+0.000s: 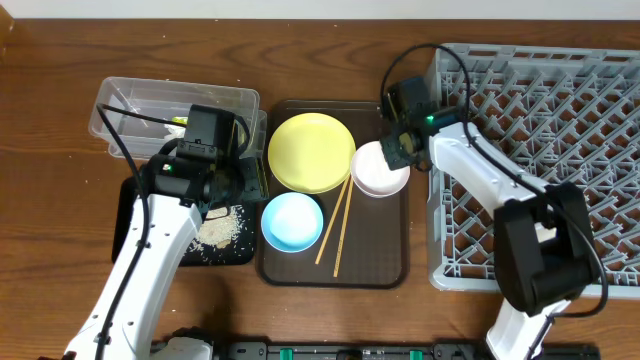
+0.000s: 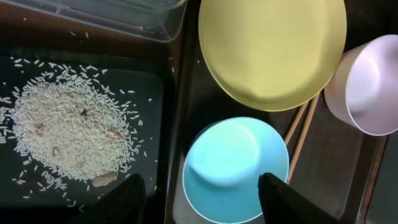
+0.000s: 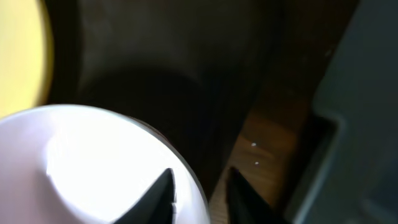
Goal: Sort waste into correct bins and load items into the dishwasher rack
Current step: 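Reach the right gripper to the pink bowl and grasp its rim, then lift the pink bowl and carry it over the dishwasher rack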
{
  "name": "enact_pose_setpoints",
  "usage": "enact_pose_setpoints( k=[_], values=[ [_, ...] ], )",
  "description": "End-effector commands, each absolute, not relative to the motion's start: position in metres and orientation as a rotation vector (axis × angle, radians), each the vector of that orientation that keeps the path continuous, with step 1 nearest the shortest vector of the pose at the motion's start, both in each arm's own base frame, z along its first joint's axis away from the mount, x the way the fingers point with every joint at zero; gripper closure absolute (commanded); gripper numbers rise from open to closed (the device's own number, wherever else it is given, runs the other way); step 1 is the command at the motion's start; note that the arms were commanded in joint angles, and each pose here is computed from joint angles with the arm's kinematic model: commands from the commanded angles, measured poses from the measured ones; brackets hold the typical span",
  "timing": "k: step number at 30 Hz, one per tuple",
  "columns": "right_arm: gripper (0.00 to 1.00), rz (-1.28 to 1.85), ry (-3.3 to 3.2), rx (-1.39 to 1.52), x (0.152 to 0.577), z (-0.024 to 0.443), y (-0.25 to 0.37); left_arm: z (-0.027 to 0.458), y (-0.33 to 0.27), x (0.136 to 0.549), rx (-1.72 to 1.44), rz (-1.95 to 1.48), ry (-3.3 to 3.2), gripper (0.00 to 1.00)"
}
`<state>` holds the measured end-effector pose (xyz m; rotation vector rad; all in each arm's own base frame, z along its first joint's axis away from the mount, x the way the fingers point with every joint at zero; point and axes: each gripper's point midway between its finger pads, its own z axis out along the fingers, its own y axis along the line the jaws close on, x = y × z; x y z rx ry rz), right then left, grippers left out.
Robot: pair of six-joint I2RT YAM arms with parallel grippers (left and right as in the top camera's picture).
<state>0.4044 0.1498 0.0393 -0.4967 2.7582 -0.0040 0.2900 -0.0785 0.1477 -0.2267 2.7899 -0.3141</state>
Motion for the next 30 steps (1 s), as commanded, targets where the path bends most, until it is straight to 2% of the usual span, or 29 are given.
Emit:
enact_pose_setpoints(
  k=[1, 4, 11, 22, 26, 30],
  values=[
    [0.89, 0.006, 2.771, -0.497, 0.403, 0.036, 0.153, 0.149, -0.076, 0.290, -0.219, -0.295, 2.785, 0.39],
    [0.98, 0.007, 2.765, -0.495, 0.403, 0.040, 0.153, 0.149, -0.076, 0.290, -0.219, -0.295, 2.785, 0.39],
    [0.99, 0.017, 2.701, -0.469, 0.408, 0.068, 0.150, 0.149, -0.076, 0.290, -0.219, -0.295, 2.786, 0.39],
    [0.99, -0.278, 2.373, -0.245, 0.426, 0.192, 0.095, 0.149, -0.076, 0.290, -0.219, -0.295, 2.785, 0.39],
    [0.99, -0.506, 2.204, -0.089, 0.435, 0.240, 0.052, 0.149, -0.076, 0.290, -0.219, -0.295, 2.785, 0.39],
    [0.99, -0.756, 2.090, -0.083, 0.443, 0.268, 0.020, 0.149, -0.076, 0.290, -0.219, -0.295, 2.785, 0.39]
  ],
)
